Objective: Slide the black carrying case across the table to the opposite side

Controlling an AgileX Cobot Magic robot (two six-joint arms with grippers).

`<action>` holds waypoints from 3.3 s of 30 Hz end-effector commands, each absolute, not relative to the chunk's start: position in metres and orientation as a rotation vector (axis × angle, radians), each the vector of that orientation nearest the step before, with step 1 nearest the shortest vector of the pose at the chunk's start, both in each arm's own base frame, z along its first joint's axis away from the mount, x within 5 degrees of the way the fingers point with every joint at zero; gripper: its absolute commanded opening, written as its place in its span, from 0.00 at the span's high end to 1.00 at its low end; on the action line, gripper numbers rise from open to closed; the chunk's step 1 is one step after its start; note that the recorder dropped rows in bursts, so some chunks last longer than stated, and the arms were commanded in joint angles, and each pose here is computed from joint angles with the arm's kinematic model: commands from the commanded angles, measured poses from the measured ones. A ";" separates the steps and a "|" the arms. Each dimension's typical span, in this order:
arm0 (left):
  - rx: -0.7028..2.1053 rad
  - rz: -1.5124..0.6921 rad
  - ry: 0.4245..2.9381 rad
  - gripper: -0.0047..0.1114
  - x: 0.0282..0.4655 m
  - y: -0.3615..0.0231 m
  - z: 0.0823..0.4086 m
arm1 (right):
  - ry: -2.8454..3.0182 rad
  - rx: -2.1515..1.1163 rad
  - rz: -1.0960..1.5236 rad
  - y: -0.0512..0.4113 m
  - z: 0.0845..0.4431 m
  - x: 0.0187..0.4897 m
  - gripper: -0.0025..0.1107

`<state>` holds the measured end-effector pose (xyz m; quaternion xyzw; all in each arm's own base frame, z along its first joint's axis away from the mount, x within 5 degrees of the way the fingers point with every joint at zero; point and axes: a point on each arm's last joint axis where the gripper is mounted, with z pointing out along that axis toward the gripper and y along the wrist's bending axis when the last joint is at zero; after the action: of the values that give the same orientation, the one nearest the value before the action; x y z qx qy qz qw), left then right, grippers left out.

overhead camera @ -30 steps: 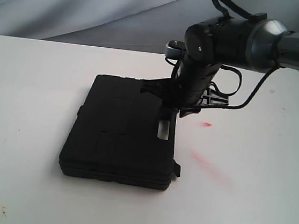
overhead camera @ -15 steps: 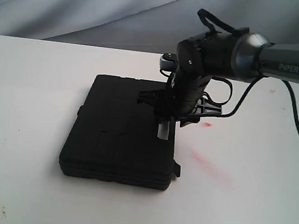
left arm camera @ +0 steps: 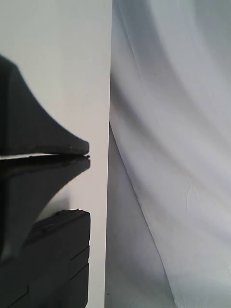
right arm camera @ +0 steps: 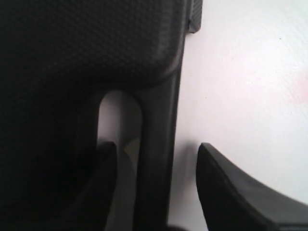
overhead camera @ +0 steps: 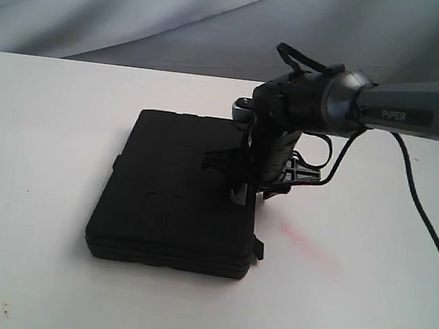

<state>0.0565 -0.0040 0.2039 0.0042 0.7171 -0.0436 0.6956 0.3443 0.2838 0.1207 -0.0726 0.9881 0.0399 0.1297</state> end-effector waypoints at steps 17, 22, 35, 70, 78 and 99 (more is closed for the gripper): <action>0.002 -0.102 1.593 0.96 0.056 -0.004 0.203 | 2.853 -0.227 0.147 0.287 0.116 0.347 0.98; 0.002 -0.102 1.593 0.96 0.056 -0.004 0.203 | 2.855 -0.222 0.147 0.284 0.116 0.350 0.98; 0.002 -0.102 1.593 0.96 0.056 -0.004 0.203 | 2.839 -0.249 0.185 0.269 0.124 0.362 0.98; 0.002 -0.102 1.593 0.96 0.056 -0.004 0.203 | 2.829 -0.191 0.013 0.144 0.119 0.383 0.98; 0.002 -0.102 1.593 0.96 0.056 -0.004 0.203 | 2.844 -0.232 -0.031 0.123 0.118 0.389 0.98; 0.002 -0.102 1.593 0.96 0.056 -0.004 0.203 | 2.860 -0.260 -0.100 0.085 0.118 0.397 0.98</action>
<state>0.0565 -0.0040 0.2041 0.0048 0.7166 -0.0430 0.6962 0.3970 0.0936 0.1148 -0.0711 0.9883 -0.0173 0.1341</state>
